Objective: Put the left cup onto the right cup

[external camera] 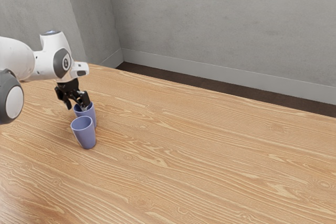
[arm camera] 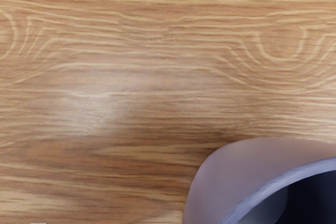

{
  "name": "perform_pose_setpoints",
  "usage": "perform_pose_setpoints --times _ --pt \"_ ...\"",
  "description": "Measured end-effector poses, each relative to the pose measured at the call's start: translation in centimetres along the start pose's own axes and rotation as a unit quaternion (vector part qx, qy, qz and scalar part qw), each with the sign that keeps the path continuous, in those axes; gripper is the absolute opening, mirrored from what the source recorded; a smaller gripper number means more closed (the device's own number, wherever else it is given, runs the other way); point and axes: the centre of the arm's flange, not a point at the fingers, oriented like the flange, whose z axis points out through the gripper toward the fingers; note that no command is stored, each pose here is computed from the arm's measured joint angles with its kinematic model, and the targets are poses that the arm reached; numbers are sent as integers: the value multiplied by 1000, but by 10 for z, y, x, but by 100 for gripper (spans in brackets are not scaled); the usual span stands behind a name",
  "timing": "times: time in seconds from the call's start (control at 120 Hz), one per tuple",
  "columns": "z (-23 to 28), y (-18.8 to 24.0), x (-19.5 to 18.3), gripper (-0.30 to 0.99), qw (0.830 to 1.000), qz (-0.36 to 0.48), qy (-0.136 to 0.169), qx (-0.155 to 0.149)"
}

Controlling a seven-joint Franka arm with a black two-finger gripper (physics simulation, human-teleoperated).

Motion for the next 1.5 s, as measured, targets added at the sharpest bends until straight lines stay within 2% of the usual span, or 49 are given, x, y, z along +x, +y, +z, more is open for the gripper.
perform_pose_setpoints --times 0.183,0.383,0.833,1.15,1.5 --pt "-1 0 1 15 1000 -1 5 0" --pt "-1 0 2 -2 1000 -3 9 -4" --pt "-18 0 0 -9 1000 -5 18 -6" --pt "-88 5 -11 -9 999 -1 40 -17" --pt "-152 14 -54 -9 998 4 51 -35"
